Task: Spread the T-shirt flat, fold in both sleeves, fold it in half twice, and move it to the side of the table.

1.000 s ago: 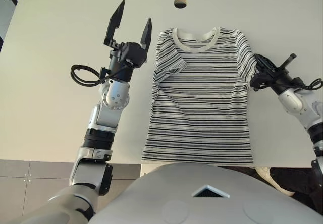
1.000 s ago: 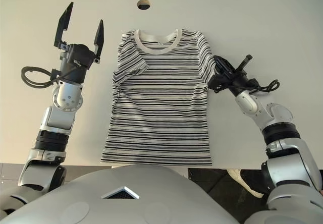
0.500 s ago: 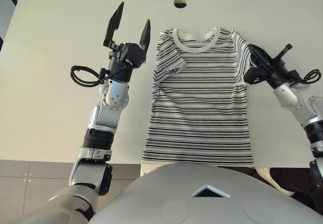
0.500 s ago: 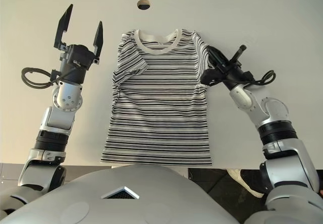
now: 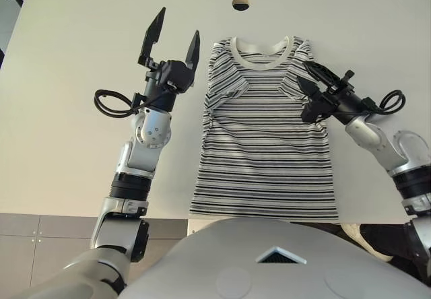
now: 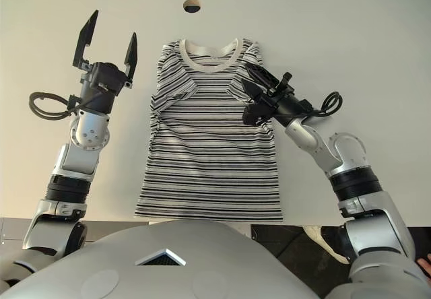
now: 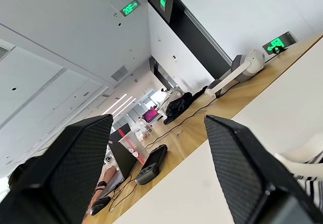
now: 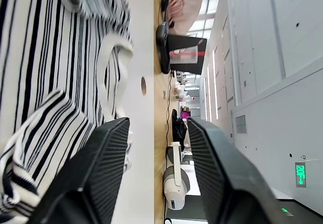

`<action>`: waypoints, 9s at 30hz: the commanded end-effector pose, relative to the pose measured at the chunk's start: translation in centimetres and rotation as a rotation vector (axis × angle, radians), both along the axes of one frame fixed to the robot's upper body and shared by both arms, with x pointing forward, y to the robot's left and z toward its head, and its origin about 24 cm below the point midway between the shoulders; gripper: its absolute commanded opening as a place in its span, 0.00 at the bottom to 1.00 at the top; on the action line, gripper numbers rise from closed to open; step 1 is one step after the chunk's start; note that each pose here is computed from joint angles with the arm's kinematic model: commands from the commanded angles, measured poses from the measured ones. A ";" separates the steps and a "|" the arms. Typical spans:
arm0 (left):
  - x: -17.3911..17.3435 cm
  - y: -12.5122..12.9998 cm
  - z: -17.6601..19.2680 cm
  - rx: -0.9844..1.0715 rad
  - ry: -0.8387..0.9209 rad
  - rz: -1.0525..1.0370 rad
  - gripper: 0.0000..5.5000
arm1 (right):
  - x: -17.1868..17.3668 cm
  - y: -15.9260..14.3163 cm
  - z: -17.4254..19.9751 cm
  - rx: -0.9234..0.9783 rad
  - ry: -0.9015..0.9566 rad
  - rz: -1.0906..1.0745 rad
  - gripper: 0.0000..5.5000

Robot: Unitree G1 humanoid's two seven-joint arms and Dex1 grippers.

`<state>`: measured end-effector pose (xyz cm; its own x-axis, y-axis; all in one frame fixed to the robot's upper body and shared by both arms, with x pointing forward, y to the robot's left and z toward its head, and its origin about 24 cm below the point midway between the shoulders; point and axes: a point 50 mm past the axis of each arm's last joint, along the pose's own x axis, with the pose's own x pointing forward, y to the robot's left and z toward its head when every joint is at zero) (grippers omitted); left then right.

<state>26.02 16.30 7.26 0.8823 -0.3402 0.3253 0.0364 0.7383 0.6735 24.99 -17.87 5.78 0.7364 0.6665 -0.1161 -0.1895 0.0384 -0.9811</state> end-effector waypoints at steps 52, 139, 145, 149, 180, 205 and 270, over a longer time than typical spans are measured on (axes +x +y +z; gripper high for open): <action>-4.1 -2.8 -6.0 0.444 0.273 -0.545 0.62 | -6.8 -8.6 1.1 0.013 0.259 -0.200 0.63; -15.0 1.9 -3.4 0.573 0.694 -1.084 0.02 | -15.2 -3.4 2.1 -0.288 0.883 0.373 0.02; -12.2 1.6 -1.1 0.245 0.593 -0.960 0.02 | -13.6 -5.4 3.5 0.126 0.754 0.156 0.02; -7.8 1.6 -0.2 0.179 0.467 -0.774 0.02 | -10.6 -5.4 3.3 0.271 0.598 0.104 0.02; 8.5 -3.3 -5.4 0.204 0.529 -0.156 0.22 | 8.3 -2.3 -2.3 0.378 0.182 -0.488 0.26; 8.5 1.3 -1.7 -0.256 0.202 0.122 0.81 | -1.5 -3.5 -2.6 0.035 0.383 -0.085 0.50; 1.2 2.1 0.1 -0.328 -0.032 0.004 0.81 | 4.5 2.6 -4.1 0.177 0.113 -0.212 0.50</action>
